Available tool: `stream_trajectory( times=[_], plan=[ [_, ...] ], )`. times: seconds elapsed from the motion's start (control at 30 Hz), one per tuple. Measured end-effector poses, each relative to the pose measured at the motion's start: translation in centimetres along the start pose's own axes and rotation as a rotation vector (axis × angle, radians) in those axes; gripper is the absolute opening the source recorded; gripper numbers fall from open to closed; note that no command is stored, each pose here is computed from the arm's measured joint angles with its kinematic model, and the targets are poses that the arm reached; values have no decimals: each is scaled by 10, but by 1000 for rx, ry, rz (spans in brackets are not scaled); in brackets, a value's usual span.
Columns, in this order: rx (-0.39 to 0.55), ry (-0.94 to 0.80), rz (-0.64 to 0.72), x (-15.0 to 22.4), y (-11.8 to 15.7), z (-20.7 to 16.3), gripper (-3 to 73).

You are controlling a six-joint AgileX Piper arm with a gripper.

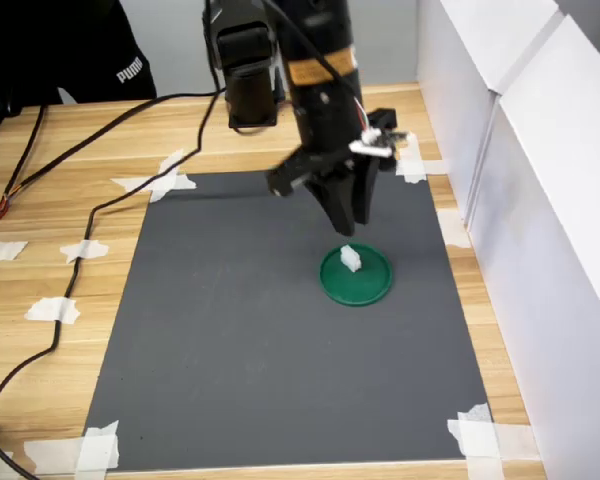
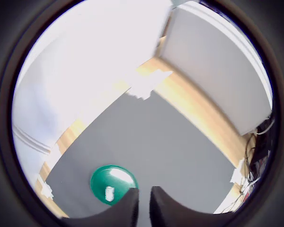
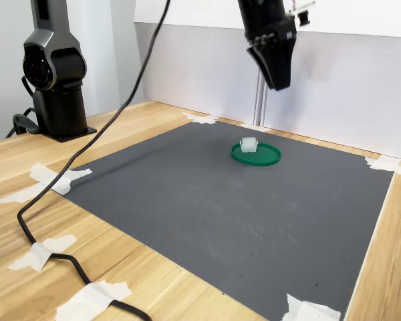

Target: Grasp a white terminal and put it on the green lid.

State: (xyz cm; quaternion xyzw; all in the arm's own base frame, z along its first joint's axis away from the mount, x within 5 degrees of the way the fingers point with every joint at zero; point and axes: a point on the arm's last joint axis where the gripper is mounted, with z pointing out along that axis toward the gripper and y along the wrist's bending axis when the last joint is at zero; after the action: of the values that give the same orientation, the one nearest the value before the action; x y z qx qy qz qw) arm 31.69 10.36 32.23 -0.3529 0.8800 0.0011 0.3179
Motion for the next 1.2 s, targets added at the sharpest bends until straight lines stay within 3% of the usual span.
stream_trajectory(
  times=[0.1,0.27,0.5,0.77,0.97,1.2],
  plan=[
    [65,-69,83,8,-21,-35,3],
    [177,-205,251,28,-49,-95,-14],
    [354,-374,380,57,-55,-156,-16],
    [516,-470,483,115,-29,-155,-16],
    [491,-473,572,156,10,-140,-16],
    [484,-469,586,202,53,-122,-16]
  ],
)
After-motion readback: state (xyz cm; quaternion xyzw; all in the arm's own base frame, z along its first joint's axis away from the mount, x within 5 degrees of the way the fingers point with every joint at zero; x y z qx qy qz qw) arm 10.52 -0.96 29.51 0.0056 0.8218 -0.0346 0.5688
